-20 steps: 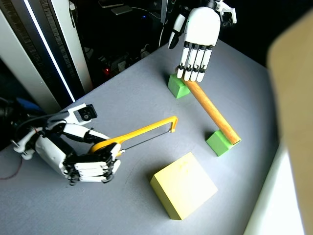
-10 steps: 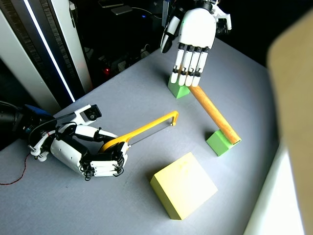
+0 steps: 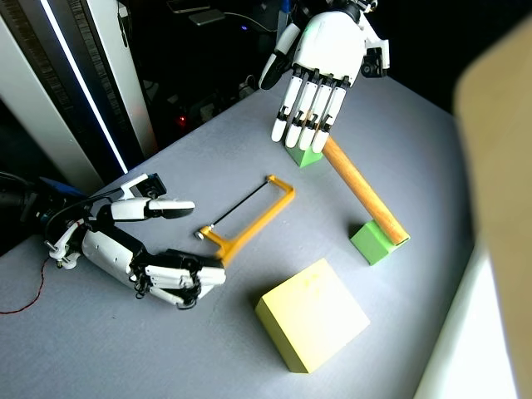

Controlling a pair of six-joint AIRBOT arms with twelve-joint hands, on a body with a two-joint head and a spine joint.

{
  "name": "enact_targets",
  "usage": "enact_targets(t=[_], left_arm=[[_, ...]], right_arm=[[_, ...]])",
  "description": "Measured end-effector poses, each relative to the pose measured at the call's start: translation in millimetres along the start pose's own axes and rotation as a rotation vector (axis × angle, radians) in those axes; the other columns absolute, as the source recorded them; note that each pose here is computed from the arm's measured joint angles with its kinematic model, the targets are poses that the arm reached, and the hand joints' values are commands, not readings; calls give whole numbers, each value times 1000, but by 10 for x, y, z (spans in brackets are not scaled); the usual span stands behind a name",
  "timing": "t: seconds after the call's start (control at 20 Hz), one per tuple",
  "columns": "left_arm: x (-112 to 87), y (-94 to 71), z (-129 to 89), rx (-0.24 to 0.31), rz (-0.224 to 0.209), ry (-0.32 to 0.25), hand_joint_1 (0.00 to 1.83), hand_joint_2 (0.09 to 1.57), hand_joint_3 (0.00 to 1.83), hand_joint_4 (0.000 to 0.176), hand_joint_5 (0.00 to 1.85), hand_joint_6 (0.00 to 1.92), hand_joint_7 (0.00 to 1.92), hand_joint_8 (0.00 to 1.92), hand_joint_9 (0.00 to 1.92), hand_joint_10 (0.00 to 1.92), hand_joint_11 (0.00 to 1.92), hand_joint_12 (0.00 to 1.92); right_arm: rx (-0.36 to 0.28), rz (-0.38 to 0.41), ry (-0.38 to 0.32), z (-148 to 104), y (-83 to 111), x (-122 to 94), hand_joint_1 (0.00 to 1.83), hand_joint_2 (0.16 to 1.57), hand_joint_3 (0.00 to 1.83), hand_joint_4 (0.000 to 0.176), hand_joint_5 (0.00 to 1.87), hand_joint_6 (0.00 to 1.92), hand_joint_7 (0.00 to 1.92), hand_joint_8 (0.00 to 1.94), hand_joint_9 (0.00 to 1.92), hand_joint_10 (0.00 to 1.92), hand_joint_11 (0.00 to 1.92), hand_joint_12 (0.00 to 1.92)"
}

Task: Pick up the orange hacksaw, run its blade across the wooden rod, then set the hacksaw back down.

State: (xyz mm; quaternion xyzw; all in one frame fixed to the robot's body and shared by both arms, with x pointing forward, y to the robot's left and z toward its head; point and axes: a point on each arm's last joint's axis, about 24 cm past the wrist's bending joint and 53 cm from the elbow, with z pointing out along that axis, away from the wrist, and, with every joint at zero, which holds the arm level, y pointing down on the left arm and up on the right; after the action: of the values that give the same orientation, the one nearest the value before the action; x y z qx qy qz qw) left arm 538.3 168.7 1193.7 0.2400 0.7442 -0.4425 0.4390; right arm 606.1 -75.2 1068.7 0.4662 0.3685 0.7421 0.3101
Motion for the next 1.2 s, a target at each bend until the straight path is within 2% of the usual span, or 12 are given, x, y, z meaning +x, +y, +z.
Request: enact_targets(t=[0.15, 0.45, 0.6, 0.7, 0.8, 0.85, 0.95, 1.0, 1.05, 1.1, 1.15, 1.2], left_arm=[[-35, -68, 3, 38, -32, -22, 126, 1323, 1, 0, 143, 2, 115, 1, 73, 1, 0, 195], [-54, -152, 7, 101, -51, -46, 147, 1309, 1, 0, 167, 1, 133, 1, 91, 0, 0, 254], [-67, -179, -13, 127, -66, -57, 179, 1308, 0, 0, 157, 5, 141, 5, 97, 7, 0, 221], [-101, -159, -38, 127, -68, -68, 191, 1304, 0, 0, 159, 4, 133, 1, 89, 2, 0, 205], [-98, -177, -48, 145, -56, -63, 221, 1287, 0, 0, 232, 2, 219, 2, 211, 7, 0, 480], [-88, -182, -49, 154, -50, -58, 286, 1276, 1, 0, 328, 2, 313, 3, 332, 12, 0, 716], [-78, -147, -38, 152, -51, -56, 371, 1274, 0, 0, 550, 21, 575, 25, 563, 53, 107, 1017], [-72, -150, -35, 154, -50, -54, 377, 1283, 1, 0, 697, 64, 714, 68, 708, 129, 209, 1134], [-71, -154, -41, 159, -47, -52, 377, 1283, 1, 0, 697, 64, 714, 68, 708, 129, 209, 1134], [-77, -162, -41, 168, -46, -54, 429, 1303, 1, 0, 617, 883, 734, 832, 661, 1162, 493, 1541], [-79, -166, -43, 170, -46, -55, 416, 1334, 4, 0, 586, 1335, 720, 1297, 682, 1525, 585, 1737], [-77, -178, -47, 176, -44, -54, 416, 1334, 4, 0, 586, 1335, 720, 1297, 682, 1525, 585, 1737]], right_arm=[[-17, -8, 24, 101, 107, 81, 514, 962, 0, 0, 41, 0, 51, 1, 65, 0, 0, 423], [-85, -129, 206, 473, 755, 472, 489, 966, 1, 0, 71, 4, 90, 5, 93, 5, 0, 506], [-97, -208, 318, 635, 1063, 684, 513, 1002, 3, 0, 218, 13, 276, 14, 242, 17, 0, 967], [-105, -292, 404, 705, 1215, 849, 514, 1007, 2, 0, 265, 14, 318, 11, 292, 20, 0, 1048], [-116, -388, 535, 728, 1342, 1120, 574, 1039, 0, 0, 611, 21, 735, 37, 726, 112, 320, 1174], [-111, -421, 598, 710, 1362, 1239, 598, 1051, 0, 0, 806, 27, 924, 76, 867, 240, 475, 1237], [-97, -535, 739, 601, 1327, 1453, 616, 1118, 0, 0, 1037, 95, 1084, 207, 871, 916, 732, 1439], [-84, -575, 789, 543, 1273, 1512, 611, 1154, 4, 0, 828, 719, 958, 776, 916, 1138, 869, 1462], [-73, -633, 845, 471, 1212, 1562, 611, 1154, 4, 0, 828, 719, 958, 776, 916, 1138, 869, 1462], [-55, -672, 901, 390, 1157, 1591, 679, 1177, 2, 0, 668, 1423, 924, 1438, 999, 1525, 988, 1707], [-38, -707, 940, 336, 1116, 1599, 679, 1198, 4, 0, 639, 1702, 901, 1776, 1017, 1842, 1086, 1878], [-33, -745, 967, 300, 1103, 1590, 679, 1198, 4, 0, 639, 1702, 901, 1776, 1017, 1842, 1086, 1878]])
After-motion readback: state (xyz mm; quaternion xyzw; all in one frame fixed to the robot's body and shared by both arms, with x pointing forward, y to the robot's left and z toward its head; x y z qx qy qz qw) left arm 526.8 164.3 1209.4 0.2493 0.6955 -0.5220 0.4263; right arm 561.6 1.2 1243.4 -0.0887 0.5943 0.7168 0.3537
